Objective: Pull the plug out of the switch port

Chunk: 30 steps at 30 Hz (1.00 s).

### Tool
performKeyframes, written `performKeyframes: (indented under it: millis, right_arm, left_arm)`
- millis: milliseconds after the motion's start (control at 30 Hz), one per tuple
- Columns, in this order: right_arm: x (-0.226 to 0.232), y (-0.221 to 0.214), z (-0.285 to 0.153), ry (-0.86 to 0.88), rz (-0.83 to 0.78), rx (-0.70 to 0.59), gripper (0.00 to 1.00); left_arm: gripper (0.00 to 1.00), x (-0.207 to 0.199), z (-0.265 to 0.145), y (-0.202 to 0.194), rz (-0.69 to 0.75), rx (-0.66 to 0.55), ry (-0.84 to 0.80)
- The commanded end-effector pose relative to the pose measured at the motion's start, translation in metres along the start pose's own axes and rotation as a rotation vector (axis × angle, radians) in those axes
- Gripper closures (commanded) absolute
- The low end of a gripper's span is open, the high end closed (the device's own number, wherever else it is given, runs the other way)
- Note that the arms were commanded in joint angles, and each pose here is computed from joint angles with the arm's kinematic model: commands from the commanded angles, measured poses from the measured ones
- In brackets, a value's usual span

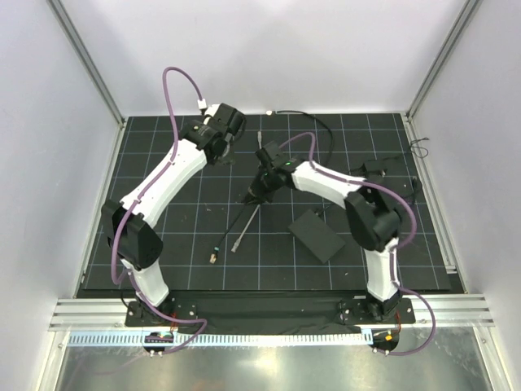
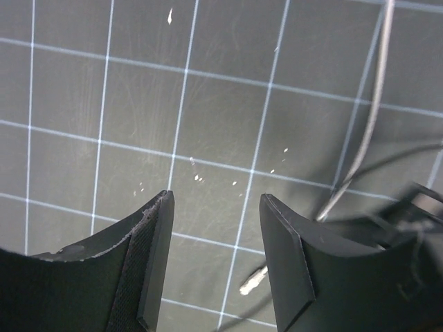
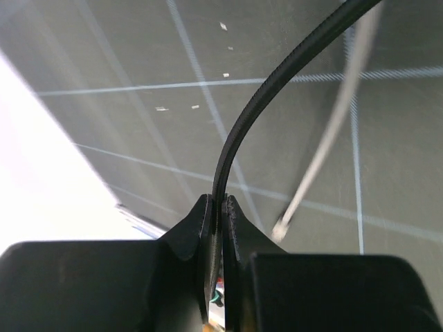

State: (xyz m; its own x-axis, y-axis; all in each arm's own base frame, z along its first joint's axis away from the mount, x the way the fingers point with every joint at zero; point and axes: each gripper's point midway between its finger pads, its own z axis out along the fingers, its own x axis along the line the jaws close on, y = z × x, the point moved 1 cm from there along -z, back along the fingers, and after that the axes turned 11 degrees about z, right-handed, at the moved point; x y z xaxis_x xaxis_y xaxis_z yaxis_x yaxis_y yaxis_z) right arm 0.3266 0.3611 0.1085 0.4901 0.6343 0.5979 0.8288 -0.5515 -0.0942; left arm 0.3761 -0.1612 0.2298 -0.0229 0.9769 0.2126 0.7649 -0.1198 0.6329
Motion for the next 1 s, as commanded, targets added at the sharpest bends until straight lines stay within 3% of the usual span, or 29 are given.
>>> performKeyframes:
  millis: [0, 300, 333, 367, 567, 733, 867, 967]
  right_arm:
    - [0.034, -0.023, 0.009, 0.099, -0.127, 0.068, 0.99]
    - [0.016, -0.014, 0.048, 0.045, -0.128, 0.023, 0.77]
    - [0.019, -0.014, 0.046, 0.042, -0.128, 0.018, 0.65]
    - [0.018, -0.012, 0.043, 0.029, -0.139, 0.010, 0.62]
    - [0.004, 0.018, -0.009, -0.033, -0.177, -0.093, 0.48]
    - [-0.023, 0.056, -0.076, -0.059, -0.207, -0.243, 0.49]
    - [-0.060, 0.090, -0.114, -0.047, -0.151, -0.331, 0.54]
    - [-0.095, 0.101, -0.120, -0.056, -0.104, -0.354, 0.57]
  left_arm:
    - [0.43, 0.016, -0.012, 0.005, -0.026, -0.044, 0.022]
    - [0.43, 0.000, -0.011, 0.007, -0.041, -0.037, -0.052]
    - [0.42, 0.000, -0.010, 0.006, -0.038, -0.027, -0.050]
    - [0.42, -0.001, -0.010, 0.007, -0.040, -0.030, -0.053]
    - [0.42, -0.012, -0.009, 0.006, -0.041, -0.024, -0.111]
    - [0.47, -0.046, -0.009, 0.001, -0.018, -0.003, -0.275]
    - [0.48, -0.098, -0.011, -0.012, 0.057, 0.051, -0.497]
    - [0.46, -0.153, -0.023, -0.033, 0.170, 0.125, -0.668]
